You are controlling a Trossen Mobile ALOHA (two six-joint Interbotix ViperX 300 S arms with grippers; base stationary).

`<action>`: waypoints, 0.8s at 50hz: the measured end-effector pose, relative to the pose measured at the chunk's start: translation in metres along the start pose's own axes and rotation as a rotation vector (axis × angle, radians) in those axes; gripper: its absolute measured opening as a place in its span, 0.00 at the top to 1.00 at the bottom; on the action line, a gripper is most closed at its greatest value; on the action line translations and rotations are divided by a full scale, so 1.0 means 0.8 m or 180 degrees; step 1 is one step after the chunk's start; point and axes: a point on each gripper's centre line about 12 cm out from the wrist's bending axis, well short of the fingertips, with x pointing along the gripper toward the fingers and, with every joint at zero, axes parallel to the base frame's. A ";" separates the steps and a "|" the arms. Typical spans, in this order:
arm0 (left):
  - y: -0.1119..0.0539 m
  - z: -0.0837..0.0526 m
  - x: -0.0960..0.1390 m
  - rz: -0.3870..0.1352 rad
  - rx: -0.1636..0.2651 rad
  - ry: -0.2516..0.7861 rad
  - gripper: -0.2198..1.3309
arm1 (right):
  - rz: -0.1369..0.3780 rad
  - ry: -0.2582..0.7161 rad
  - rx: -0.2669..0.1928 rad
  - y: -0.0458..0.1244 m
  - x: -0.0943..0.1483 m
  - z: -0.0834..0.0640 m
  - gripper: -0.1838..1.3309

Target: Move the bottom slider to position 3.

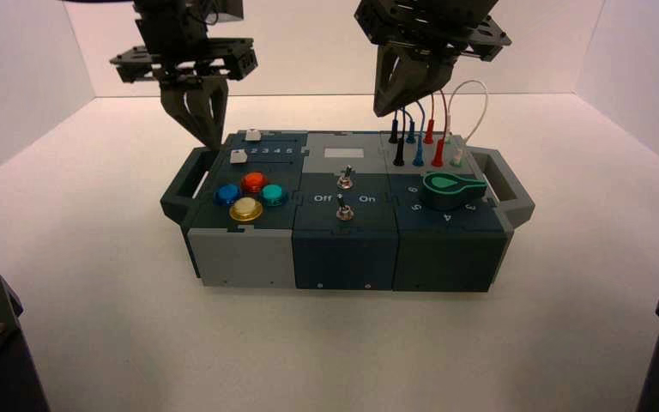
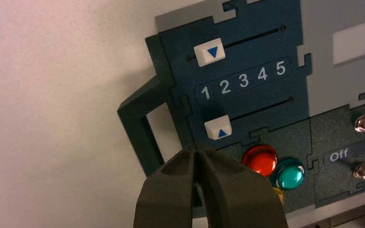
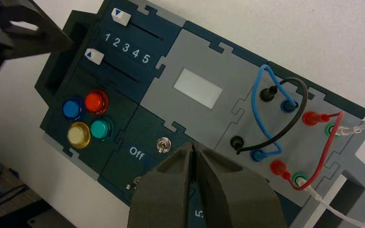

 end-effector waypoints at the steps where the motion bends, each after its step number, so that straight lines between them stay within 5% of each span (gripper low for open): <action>1: 0.000 0.000 0.001 -0.0006 -0.0008 0.0000 0.97 | -0.0003 0.0005 -0.0004 0.000 0.001 0.000 0.98; 40: 0.001 0.006 0.015 -0.0007 -0.0035 -0.0036 0.96 | -0.0017 0.0005 -0.0030 -0.001 0.001 0.000 0.98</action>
